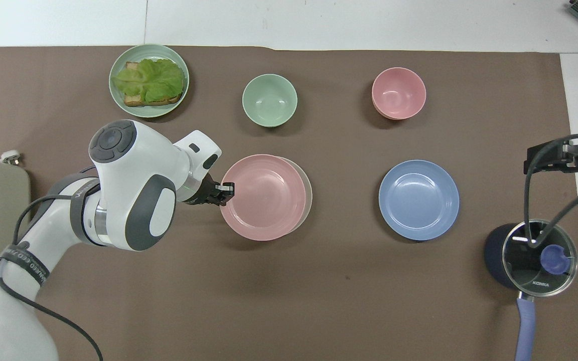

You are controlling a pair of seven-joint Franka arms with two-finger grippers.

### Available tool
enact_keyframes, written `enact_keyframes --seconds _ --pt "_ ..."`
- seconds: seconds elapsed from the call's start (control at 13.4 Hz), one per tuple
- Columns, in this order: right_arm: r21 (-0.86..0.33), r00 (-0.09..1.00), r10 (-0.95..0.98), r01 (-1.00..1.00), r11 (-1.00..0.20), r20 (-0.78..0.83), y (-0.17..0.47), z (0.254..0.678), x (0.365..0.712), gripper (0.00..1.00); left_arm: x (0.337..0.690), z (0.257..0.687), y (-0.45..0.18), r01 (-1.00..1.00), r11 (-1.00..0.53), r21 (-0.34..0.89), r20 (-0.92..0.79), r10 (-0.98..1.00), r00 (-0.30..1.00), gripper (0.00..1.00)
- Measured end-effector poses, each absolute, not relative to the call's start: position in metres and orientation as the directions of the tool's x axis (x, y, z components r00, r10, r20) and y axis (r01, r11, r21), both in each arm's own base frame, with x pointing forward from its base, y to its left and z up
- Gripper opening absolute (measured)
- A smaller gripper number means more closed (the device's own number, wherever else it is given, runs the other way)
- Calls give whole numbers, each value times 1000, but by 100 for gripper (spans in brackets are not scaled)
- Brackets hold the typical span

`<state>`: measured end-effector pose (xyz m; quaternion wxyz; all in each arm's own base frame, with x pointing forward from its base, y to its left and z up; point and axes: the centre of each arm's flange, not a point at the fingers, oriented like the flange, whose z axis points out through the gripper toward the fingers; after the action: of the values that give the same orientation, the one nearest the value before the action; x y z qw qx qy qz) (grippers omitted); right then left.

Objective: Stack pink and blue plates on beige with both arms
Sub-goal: 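Slide the pink plate with the left gripper onto the beige plate, then open the left gripper and withdraw it from the stacked plates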

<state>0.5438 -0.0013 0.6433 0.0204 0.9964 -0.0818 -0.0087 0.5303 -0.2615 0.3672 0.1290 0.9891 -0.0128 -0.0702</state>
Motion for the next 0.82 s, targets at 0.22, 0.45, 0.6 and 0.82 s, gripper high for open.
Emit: enact_keyframes --seconds 0.22,0.45,0.6,0.82 --pt "42 986 -164 -163 -986 -14 -1 644 543 100 527 370 -276 -31 -964 265 -103 -61 993 33" --pt "42 985 -169 -169 -985 -14 -4 643 543 100 525 370 -279 -36 -963 266 -102 -65 993 67" --pt "42 985 -171 -171 -984 -15 -6 643 543 100 529 370 -273 -25 -964 263 -103 -54 993 93" --pt "43 985 -172 -171 -984 -18 -6 642 542 100 548 384 -229 9 -976 220 -138 -22 990 100"
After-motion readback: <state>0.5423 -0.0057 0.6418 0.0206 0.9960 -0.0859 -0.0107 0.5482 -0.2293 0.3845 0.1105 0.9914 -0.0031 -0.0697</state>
